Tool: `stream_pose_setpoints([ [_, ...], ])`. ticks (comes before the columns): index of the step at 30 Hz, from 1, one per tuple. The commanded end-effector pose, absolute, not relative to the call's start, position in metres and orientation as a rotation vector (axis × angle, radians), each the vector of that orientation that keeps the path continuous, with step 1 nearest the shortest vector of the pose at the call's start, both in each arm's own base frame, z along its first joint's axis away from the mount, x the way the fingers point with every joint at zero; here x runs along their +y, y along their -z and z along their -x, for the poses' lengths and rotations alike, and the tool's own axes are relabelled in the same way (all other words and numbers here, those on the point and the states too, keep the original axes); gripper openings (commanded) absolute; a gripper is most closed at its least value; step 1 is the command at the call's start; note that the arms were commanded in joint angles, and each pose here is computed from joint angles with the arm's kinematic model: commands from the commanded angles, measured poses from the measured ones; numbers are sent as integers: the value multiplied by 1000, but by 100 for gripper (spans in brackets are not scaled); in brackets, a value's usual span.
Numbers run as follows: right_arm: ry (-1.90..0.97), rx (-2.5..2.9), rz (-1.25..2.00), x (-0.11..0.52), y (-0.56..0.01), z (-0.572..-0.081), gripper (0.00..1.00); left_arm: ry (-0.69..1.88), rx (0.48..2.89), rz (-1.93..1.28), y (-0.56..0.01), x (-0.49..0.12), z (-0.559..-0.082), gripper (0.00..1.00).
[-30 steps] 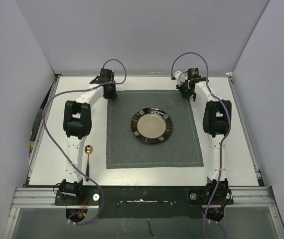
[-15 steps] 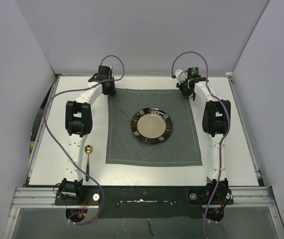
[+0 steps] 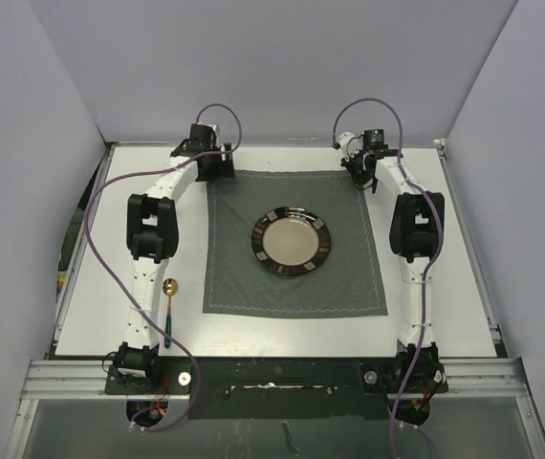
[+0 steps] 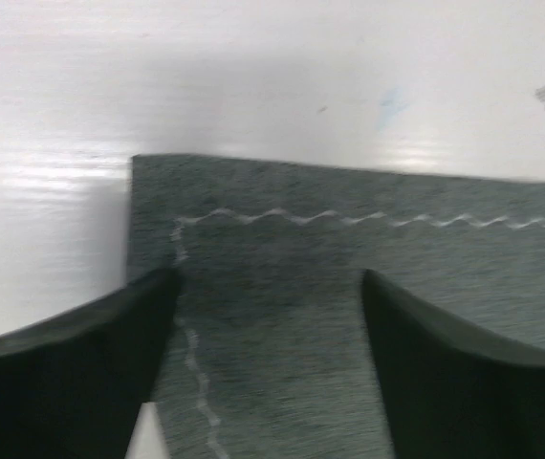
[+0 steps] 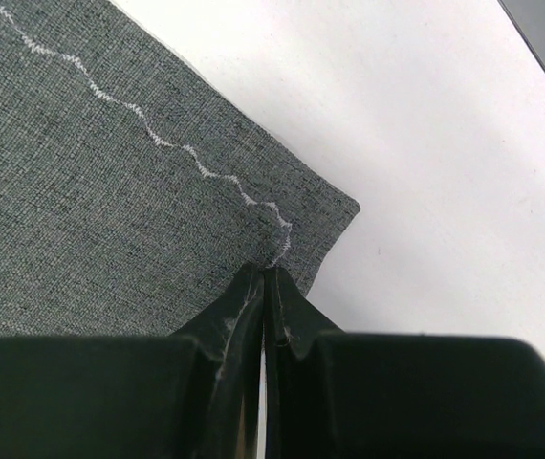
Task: Set the dinner table for one person
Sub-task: Adjust the napkin at the center of the board.
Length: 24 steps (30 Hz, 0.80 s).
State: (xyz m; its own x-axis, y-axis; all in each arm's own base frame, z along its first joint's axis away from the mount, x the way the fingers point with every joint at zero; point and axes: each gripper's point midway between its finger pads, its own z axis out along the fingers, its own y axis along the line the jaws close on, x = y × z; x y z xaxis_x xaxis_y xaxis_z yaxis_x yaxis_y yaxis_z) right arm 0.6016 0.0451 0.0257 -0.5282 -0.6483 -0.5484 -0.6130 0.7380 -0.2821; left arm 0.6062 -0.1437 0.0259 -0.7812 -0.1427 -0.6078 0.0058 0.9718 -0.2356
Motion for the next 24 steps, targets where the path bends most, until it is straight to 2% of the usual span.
stream_pose_setpoints([
  [1,98,2267,912,36,-36,-608,0,274,2450,77,-35,-136,-602,97],
  [9,89,2268,913,37,-46,-604,0,298,2391,51,-84,-139,-599,98],
  [13,98,2240,910,38,-69,-603,0,327,2339,23,-124,-148,-598,98],
  [19,109,2070,946,65,-182,-575,0,342,2129,-106,-245,-164,-587,98],
  [22,147,1986,1038,84,-226,-540,0,361,2043,-142,-304,-168,-566,98],
  [24,135,1995,1099,92,-236,-509,0,390,2028,-149,-324,-172,-545,98],
])
